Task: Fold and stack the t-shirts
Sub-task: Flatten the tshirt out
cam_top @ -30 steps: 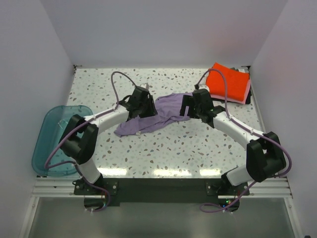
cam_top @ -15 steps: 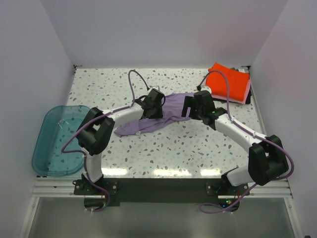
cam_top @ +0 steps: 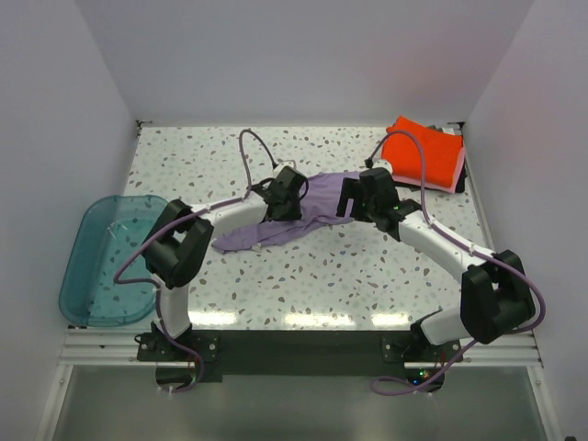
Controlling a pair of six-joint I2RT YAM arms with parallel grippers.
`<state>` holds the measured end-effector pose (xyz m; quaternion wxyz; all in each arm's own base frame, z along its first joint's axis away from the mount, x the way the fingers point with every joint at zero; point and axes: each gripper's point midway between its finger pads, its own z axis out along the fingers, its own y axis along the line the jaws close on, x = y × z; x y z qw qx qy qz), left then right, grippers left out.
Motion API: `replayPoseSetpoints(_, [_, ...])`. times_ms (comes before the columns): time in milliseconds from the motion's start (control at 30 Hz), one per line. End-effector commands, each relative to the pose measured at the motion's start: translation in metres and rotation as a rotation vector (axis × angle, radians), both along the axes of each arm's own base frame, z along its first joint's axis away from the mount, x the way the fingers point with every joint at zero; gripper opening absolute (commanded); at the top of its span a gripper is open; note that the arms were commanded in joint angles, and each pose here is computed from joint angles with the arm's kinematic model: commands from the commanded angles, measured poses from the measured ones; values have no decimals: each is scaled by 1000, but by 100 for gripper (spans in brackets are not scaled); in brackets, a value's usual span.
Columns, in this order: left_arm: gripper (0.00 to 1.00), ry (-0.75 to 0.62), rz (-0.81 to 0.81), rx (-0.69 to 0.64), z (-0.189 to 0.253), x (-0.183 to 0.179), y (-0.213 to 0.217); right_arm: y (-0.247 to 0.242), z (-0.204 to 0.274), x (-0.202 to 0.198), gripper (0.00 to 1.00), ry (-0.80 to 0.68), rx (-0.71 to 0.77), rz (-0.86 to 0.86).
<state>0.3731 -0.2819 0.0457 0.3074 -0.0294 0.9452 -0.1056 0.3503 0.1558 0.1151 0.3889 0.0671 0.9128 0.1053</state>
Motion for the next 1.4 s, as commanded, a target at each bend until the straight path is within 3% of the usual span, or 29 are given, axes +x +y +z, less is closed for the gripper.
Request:
replayPoseSetpoints(0, [36, -65, -26, 3, 20, 0, -4, 0, 9, 9, 90, -54, 20, -30])
replayPoseSetpoints(333, [36, -50, -39, 52, 8, -12, -2, -1, 9, 8, 90, -57, 20, -35])
replayPoseSetpoints(933, [39, -66, -60, 72, 8, 0, -17, -3, 7, 7, 90, -53, 17, -38])
replayPoseSetpoints(1100, [31, -56, -52, 90, 5, -1, -13, -2, 6, 7, 90, -51, 19, -36])
replayPoseSetpoints(1367, [8, -77, -30, 90, 26, -9, 0, -2, 5, 8, 90, -50, 23, -37])
